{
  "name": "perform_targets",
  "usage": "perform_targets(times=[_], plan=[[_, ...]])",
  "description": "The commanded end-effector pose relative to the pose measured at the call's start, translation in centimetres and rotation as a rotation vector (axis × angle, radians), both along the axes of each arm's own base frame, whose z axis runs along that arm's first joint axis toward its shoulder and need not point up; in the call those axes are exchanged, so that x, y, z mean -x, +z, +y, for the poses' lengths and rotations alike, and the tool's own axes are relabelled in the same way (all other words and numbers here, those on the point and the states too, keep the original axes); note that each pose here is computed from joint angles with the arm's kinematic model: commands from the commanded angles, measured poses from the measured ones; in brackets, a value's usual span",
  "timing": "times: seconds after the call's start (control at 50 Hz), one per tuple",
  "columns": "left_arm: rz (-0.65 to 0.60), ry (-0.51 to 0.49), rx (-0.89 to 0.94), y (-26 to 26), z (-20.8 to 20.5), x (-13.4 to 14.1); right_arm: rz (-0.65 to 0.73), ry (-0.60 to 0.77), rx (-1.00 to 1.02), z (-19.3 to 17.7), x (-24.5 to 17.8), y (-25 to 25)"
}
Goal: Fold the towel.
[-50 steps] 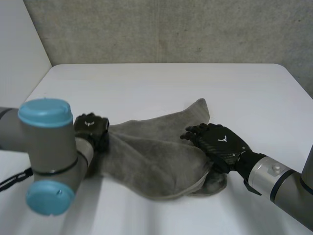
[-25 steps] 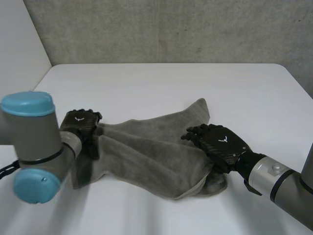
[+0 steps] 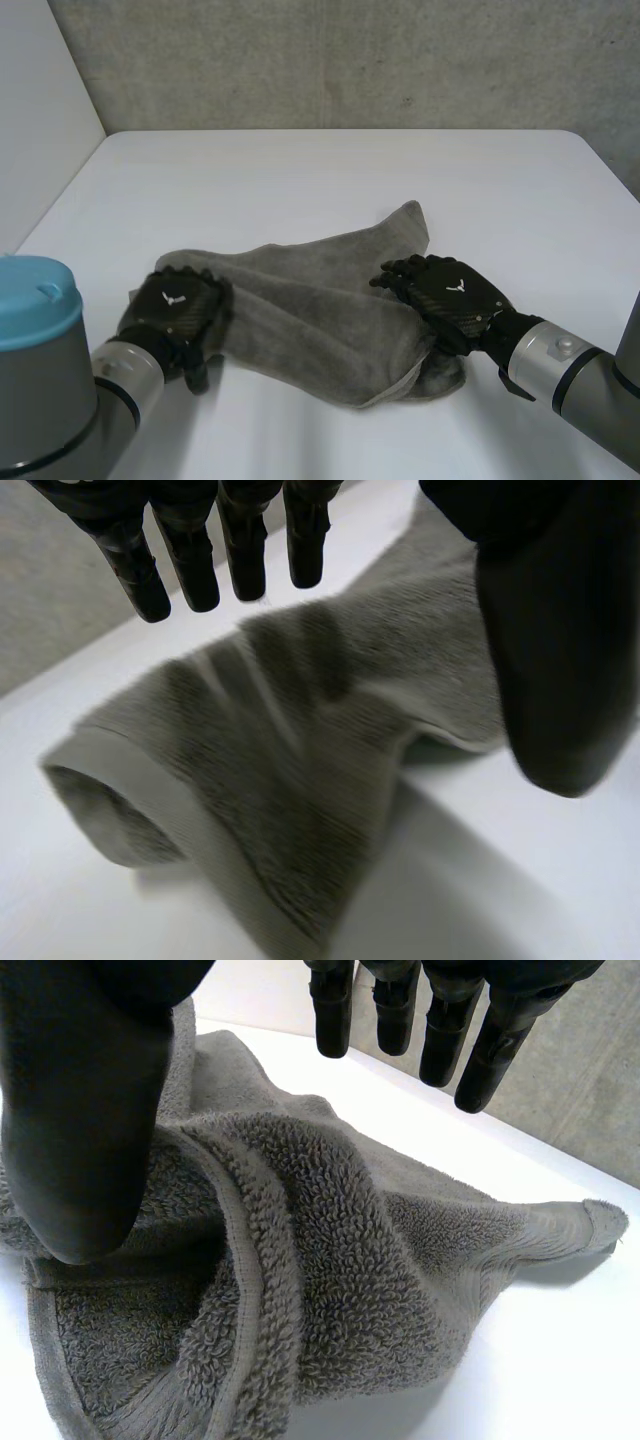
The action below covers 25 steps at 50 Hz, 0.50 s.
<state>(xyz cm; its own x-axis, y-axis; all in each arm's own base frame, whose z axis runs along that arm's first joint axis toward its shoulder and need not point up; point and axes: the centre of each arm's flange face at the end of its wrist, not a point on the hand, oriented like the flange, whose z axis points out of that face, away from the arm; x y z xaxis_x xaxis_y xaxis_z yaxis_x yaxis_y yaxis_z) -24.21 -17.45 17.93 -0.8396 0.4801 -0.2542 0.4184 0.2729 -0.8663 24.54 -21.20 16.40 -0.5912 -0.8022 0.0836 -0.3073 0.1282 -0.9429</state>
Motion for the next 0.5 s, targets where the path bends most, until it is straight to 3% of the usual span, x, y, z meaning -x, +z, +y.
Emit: perform_targets(times=[0.02, 0.24, 0.5], plan=[[-0.031, -0.042, -0.06, -1.3, 1.5, 0.7, 0.0, 0.0, -0.002, 0.0, 0.0, 0.0], [-0.094, -0.003, -0.103, -3.8, 0.9, 0.8, 0.0, 0.0, -0.002, 0.0, 0.0, 0.0], [-0.078, 0.038, -0.053, -5.3, -2.1, 1.4, 0.0, -0.006, -0.002, -0.1, 0.1, 0.0]])
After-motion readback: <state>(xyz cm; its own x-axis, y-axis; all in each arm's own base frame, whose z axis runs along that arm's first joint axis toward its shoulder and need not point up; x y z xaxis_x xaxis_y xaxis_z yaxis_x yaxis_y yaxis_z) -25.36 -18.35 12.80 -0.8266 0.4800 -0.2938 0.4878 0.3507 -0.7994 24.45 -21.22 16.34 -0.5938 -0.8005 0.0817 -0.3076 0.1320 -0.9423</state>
